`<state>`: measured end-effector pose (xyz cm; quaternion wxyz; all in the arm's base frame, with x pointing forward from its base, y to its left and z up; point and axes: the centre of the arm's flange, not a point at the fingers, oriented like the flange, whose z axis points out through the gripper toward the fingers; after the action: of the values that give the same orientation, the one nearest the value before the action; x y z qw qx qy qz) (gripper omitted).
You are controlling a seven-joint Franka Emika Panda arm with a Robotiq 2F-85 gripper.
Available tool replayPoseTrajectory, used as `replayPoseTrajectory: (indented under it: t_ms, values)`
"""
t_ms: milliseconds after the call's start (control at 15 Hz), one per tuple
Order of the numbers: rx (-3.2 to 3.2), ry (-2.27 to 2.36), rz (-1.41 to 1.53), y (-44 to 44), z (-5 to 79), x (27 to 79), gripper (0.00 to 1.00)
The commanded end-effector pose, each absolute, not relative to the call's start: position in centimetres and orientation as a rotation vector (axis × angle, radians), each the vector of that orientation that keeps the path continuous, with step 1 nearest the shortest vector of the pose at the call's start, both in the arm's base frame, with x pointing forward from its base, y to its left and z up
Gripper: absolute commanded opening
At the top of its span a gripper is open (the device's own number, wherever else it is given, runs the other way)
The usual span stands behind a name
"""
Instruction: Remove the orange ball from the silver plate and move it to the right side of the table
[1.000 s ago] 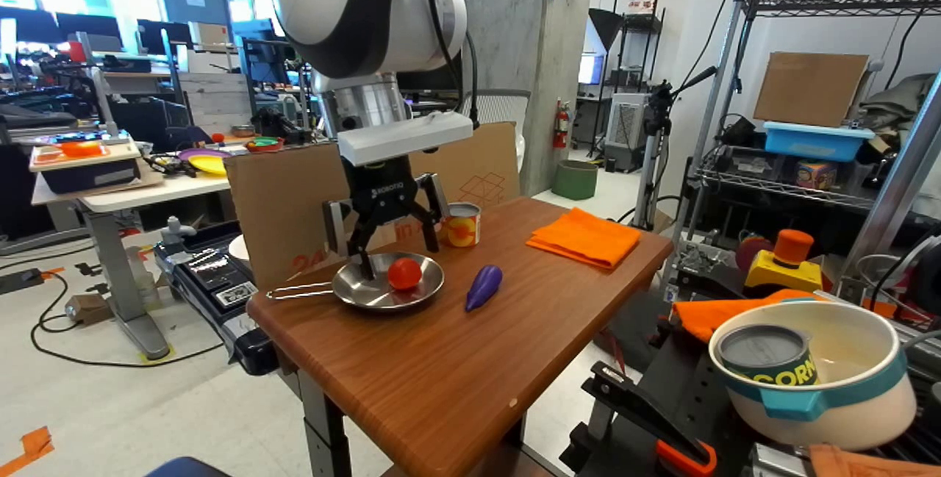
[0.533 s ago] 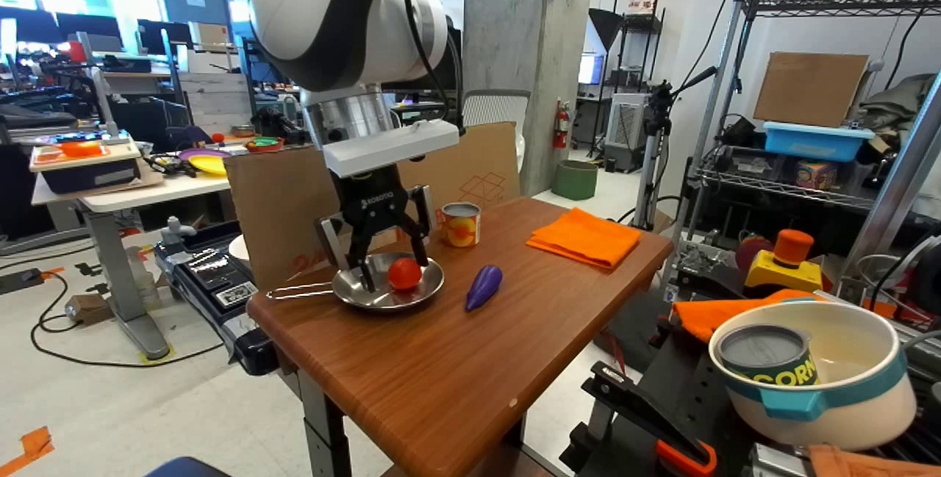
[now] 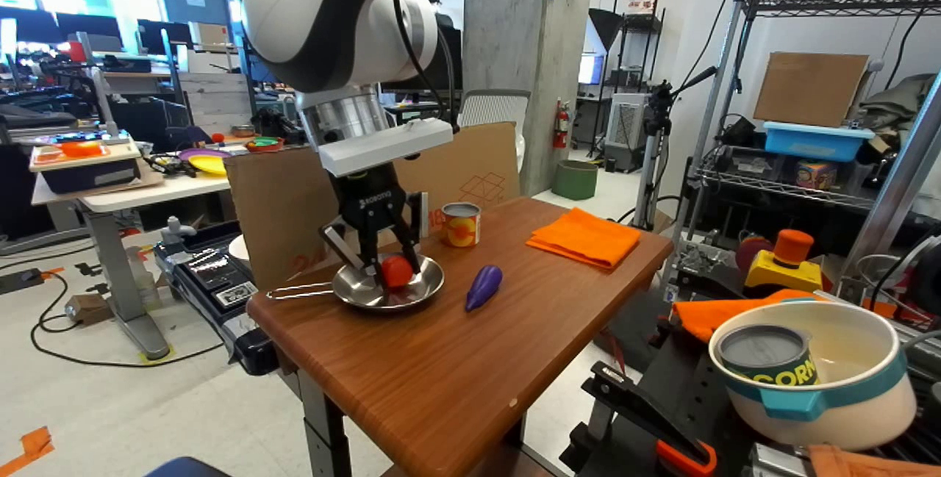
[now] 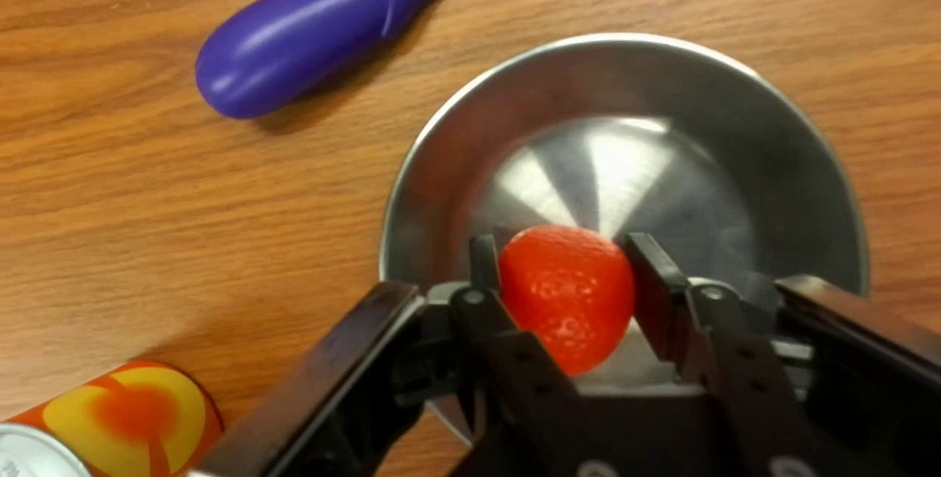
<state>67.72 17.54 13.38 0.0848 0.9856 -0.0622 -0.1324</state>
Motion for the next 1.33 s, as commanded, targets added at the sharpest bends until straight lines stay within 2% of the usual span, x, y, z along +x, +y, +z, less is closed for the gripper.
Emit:
replayPoseTrajectory:
  t_ms: [0, 600, 1000, 1267]
  values:
    - [2.934, -0.145, -0.422, 18.3, 15.7, 66.9, 0.21]
    - [2.995, -0.165, -0.364, 15.0, 23.9, 61.5, 0.21]
    - [2.998, -0.475, -0.443, 5.7, 26.1, 61.3, 0.21]
    - [3.034, -0.817, -0.480, -3.3, 28.0, 64.2, 0.21]
